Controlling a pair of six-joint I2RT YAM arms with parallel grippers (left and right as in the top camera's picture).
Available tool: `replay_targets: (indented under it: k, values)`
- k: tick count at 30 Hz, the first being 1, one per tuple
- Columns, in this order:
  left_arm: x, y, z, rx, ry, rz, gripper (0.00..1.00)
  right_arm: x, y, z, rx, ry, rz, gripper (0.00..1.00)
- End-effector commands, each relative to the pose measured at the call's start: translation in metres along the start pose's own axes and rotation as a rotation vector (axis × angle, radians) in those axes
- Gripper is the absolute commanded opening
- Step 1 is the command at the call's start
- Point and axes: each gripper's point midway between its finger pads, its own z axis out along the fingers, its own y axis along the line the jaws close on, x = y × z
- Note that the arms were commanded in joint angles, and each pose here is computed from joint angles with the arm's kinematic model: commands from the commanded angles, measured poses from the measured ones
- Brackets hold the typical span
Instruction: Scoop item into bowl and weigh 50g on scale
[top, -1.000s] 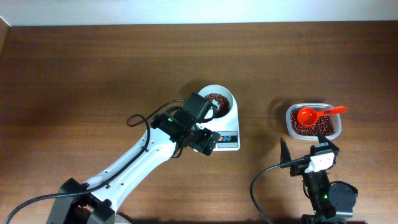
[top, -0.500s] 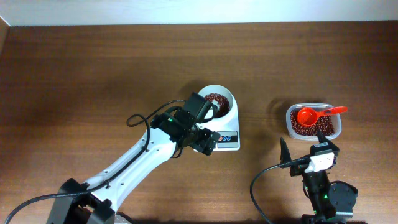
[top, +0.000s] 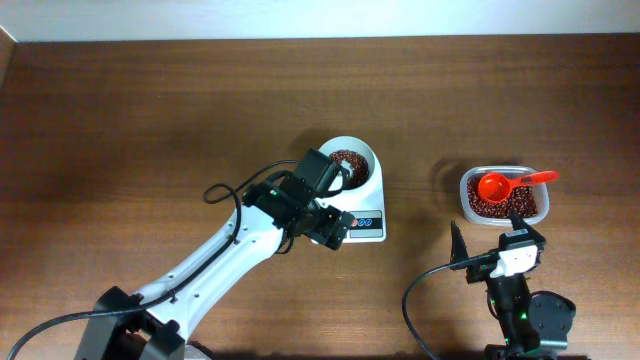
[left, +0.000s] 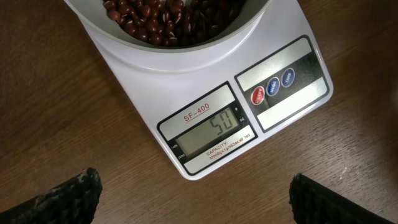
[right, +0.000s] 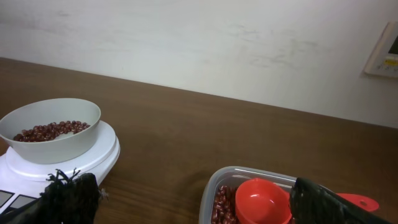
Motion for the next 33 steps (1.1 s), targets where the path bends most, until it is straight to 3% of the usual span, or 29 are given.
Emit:
replay_targets:
  k: [1, 12, 18, 25, 28, 33]
  values:
    - [-0.001, -0.001, -0.004, -0.001, -0.012, -0.006, 0.99, 0.001, 0.003, 0.0, -0.01, -0.003, -0.001, 0.99]
    - [-0.002, -0.001, -0.004, -0.001, -0.014, -0.006, 0.99, 0.001, 0.003, 0.0, -0.01, -0.003, -0.001, 0.99]
    - [-0.023, -0.035, -0.031, 0.196, -0.123, -0.015, 0.99, 0.001, 0.003, 0.0, -0.01, -0.003, -0.001, 0.99]
    - [-0.011, 0.012, -0.105, -0.031, -0.269, -0.234, 0.99, 0.001, 0.003, 0.0, -0.01, -0.003, -0.001, 0.99]
    - [0.021, 0.026, -0.103, -0.112, -0.164, -0.32, 0.99, 0.001, 0.003, 0.0, -0.01, -0.003, -0.001, 0.99]
    - [0.021, 0.019, -0.081, -0.085, -0.104, -0.369, 0.99, 0.001, 0.003, 0.0, -0.01, -0.003, -0.001, 0.99]
